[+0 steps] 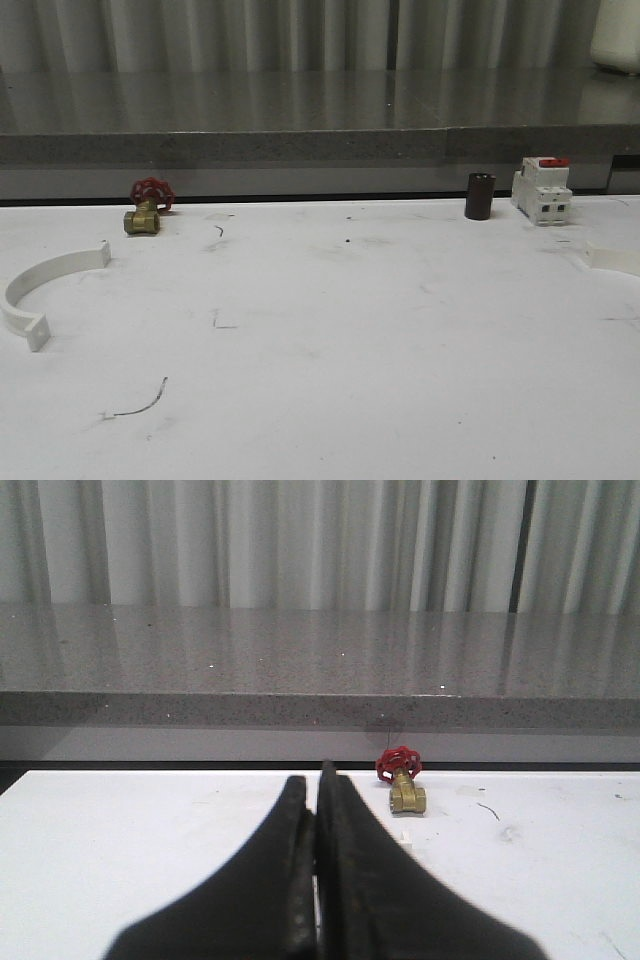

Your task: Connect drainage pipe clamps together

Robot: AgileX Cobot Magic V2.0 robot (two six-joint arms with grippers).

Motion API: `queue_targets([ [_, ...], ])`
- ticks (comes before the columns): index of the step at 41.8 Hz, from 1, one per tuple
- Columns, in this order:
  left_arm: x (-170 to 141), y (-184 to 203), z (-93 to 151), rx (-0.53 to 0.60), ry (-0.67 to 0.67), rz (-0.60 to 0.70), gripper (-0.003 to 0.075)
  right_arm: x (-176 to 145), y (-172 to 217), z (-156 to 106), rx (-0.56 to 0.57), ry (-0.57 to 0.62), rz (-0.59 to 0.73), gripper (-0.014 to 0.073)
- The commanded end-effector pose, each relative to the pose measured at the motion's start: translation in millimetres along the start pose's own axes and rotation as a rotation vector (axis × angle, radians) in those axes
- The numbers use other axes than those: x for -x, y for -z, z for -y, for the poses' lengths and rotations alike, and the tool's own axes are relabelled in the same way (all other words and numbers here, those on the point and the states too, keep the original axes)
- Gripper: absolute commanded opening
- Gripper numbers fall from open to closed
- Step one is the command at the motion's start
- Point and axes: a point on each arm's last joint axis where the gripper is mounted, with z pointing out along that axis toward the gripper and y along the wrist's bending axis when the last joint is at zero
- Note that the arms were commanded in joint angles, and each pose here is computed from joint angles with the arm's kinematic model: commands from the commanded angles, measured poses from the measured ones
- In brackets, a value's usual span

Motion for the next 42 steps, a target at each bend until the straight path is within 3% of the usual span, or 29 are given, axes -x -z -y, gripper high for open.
queue_targets([
  [1, 0.3, 0.7, 0.1, -0.004, 0.009, 0.067, -0.002, 10.1, 1.8, -0.6, 0.005, 0.01, 0.103, -0.0116],
  [20, 0.3, 0.7, 0.1, -0.004, 0.009, 0.067, -0.002, 10.1, 1.8, -0.6, 0.005, 0.01, 0.103, -0.0116],
  [28, 7.3, 1.4, 0.0, -0.004, 0.012, 0.13, -0.002, 23.3, 3.8, -1.5, 0.011, -0.016, 0.183, -0.0116],
  [34, 39.6, 5.8, 0.5, -0.006, 0.014, 0.222, -0.002, 54.5, 11.6, -4.5, 0.016, -0.025, 0.18, -0.0116],
  [42, 102.1, 12.2, 2.4, -0.013, 0.014, 0.215, -0.002, 106.5, 25.5, -9.3, 0.013, -0.003, 0.117, -0.0116],
])
